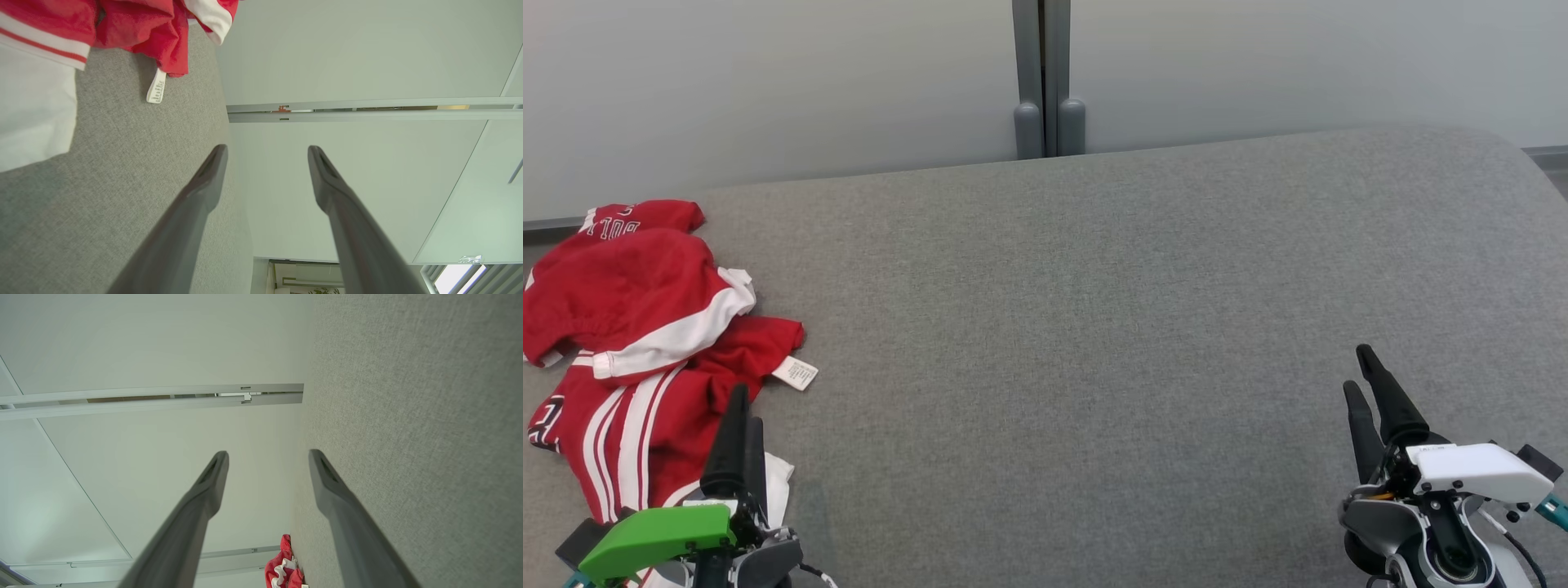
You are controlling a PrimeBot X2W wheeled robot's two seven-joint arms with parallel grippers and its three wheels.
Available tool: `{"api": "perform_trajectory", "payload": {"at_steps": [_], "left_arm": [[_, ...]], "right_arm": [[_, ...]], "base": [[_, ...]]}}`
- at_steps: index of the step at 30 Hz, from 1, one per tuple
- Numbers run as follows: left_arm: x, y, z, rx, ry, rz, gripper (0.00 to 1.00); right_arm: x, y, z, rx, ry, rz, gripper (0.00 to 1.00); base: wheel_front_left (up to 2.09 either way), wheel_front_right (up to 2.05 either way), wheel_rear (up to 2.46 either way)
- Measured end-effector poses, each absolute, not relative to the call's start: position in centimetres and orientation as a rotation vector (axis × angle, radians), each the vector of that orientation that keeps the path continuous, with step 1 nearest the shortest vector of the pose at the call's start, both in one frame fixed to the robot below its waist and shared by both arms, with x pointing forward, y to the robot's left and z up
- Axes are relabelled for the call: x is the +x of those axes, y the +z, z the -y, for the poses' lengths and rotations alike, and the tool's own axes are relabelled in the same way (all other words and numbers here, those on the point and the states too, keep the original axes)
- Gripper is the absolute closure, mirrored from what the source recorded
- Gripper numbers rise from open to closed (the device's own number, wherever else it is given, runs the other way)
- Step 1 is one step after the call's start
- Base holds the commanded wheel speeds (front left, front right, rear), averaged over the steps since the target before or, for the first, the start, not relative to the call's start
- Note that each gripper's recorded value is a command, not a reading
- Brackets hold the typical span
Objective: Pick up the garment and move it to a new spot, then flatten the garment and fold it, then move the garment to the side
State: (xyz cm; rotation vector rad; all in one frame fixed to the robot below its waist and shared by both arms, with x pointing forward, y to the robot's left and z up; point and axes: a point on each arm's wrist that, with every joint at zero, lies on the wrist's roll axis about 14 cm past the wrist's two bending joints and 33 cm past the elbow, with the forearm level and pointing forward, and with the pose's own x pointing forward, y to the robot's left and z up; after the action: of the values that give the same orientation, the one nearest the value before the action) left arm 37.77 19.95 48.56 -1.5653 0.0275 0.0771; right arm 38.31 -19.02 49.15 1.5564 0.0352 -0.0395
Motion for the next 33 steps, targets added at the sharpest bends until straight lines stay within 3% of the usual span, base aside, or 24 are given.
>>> {"api": "perform_trajectory", "payload": {"at_steps": [7, 33], "left_arm": [[37.9, 49.5, -20.3, -1.5, 0.073, 0.012, 0.0], [38.2, 51.4, -19.2, -0.922, 0.036, 0.036, 0.0]], "right_arm": [[38.6, 50.2, 18.4, 1.5, -0.011, -0.014, 0.0], [39.4, 53.4, 15.7, 1.094, 0.113, 0.043, 0.0]], "base": [[0.0, 0.0, 0.0], [0.0, 0.0, 0.0]]}}
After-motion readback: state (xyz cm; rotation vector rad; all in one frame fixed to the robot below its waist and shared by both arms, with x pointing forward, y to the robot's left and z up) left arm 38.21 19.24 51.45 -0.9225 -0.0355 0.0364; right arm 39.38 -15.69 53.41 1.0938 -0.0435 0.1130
